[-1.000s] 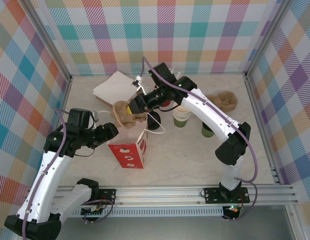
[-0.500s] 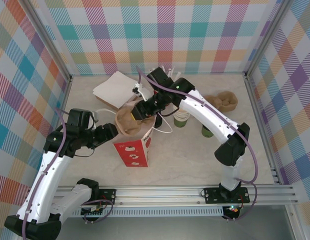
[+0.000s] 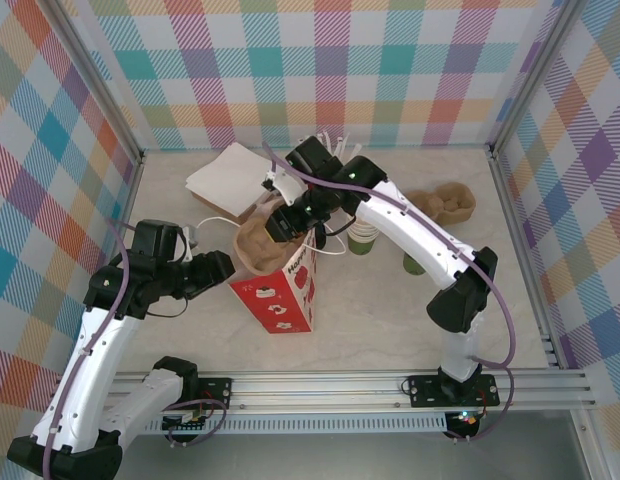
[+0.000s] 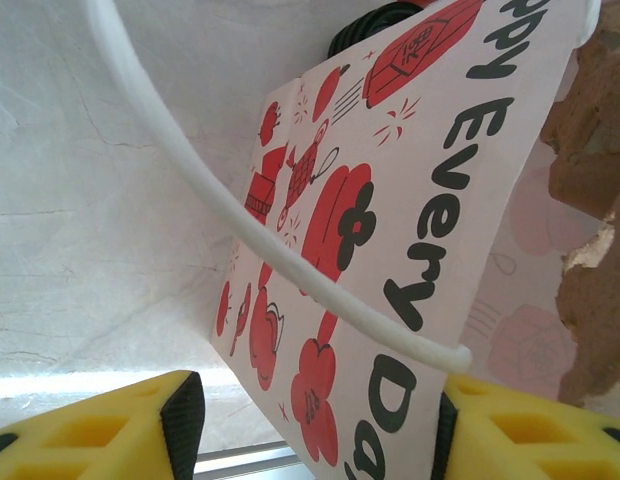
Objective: Pack the takeout coffee
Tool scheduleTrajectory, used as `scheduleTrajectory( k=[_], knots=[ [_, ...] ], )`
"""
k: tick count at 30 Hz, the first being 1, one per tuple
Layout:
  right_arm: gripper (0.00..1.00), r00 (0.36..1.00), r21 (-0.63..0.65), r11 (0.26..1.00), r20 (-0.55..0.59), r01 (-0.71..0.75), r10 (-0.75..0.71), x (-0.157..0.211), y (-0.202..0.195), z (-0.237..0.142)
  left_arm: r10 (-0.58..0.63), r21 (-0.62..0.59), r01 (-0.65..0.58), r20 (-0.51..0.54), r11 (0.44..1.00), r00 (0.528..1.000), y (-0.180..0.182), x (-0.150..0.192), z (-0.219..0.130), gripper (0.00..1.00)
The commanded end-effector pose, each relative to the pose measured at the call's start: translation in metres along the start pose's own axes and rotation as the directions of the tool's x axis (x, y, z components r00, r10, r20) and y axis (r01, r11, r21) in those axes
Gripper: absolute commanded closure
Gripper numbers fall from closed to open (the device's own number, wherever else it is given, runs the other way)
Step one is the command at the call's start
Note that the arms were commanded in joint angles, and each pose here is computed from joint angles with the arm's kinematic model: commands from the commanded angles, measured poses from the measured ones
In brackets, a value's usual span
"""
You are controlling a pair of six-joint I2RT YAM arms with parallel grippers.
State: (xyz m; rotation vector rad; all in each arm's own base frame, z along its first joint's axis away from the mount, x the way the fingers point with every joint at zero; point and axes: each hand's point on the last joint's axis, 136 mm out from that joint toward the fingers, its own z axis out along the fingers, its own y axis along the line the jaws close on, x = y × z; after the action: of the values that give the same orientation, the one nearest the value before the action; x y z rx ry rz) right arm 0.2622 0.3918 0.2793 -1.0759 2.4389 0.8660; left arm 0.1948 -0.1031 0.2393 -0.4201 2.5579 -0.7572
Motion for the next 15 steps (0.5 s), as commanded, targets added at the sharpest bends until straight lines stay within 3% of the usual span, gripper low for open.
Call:
scheduleTrajectory(
  k=[1, 9, 15],
  knots=[
    [0.67, 0.999, 0.053, 0.998, -0.025, 0.034, -0.033, 0.003, -0.008, 0.004, 0.013, 0.019, -0.013, -0.005, 1.0, 1.0, -0.002, 0.002, -0.002, 0.45],
    [0.67, 0.994, 0.098, 0.991, -0.061, 0.093, -0.087, 0.014, -0.008, 0.004, 0.024, 0.04, -0.025, 0.024, 0.999, 0.999, -0.008, -0.006, -0.003, 0.6],
    [0.67, 0.992, 0.064, 0.992, -0.077, 0.11, -0.105, 0.02, 0.0, 0.002, 0.043, 0.067, -0.047, 0.047, 0.997, 0.998, -0.018, -0.014, -0.007, 0.72]
  ],
)
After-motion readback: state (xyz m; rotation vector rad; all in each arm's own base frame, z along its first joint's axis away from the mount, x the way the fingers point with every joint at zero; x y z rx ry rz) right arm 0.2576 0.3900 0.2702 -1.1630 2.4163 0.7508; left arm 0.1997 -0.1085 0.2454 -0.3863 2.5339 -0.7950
